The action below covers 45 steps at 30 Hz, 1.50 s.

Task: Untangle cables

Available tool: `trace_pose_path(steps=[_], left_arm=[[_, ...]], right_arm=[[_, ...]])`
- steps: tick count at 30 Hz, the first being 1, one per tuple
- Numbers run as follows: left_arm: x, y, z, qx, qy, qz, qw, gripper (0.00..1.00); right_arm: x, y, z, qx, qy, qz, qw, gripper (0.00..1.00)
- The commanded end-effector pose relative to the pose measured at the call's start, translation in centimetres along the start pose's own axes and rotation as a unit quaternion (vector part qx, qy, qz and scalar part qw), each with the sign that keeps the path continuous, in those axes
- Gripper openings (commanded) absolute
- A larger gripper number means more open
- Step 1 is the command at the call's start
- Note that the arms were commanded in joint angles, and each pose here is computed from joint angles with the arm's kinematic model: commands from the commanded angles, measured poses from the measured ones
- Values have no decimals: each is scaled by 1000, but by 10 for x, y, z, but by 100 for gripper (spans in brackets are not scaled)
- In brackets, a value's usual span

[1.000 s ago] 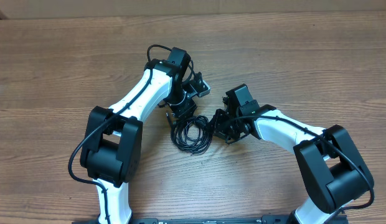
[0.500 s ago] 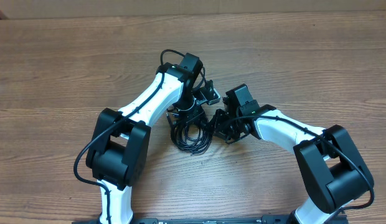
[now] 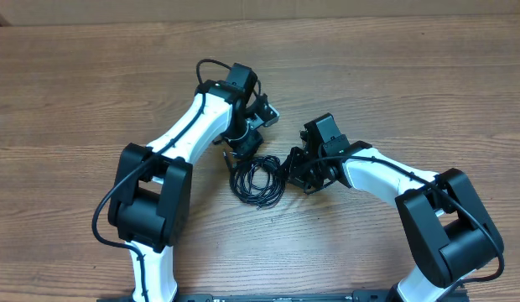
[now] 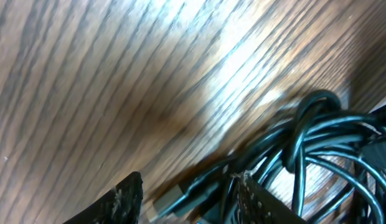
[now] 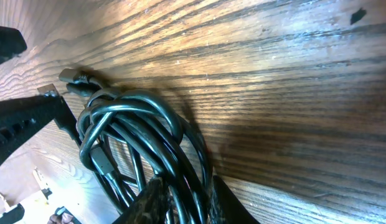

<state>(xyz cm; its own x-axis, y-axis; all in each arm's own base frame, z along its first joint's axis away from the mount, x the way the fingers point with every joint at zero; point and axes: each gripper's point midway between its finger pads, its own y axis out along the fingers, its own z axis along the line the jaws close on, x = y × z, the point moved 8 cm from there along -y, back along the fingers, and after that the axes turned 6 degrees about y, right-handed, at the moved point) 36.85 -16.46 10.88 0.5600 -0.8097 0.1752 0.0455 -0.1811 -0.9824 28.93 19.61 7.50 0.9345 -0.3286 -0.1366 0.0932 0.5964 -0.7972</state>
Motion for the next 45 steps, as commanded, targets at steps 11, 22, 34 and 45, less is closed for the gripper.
trace_pose_path(steps=[11, 22, 34, 45], left_arm=[[2, 4, -26, -18, 28, 23, 999, 49], [15, 8, -53, -42, 70, 16, 997, 49], [19, 9, -66, -61, 94, 12, 994, 44], [19, 10, -66, -61, 97, 12, 993, 44]], right_arm=[[-1, 4, -4, -10, 1, -1, 1000, 21], [-1, 4, -4, -12, 1, -4, 1000, 21], [0, 4, -4, -11, 1, -4, 1000, 6], [-1, 4, -4, -12, 1, -3, 1000, 4]])
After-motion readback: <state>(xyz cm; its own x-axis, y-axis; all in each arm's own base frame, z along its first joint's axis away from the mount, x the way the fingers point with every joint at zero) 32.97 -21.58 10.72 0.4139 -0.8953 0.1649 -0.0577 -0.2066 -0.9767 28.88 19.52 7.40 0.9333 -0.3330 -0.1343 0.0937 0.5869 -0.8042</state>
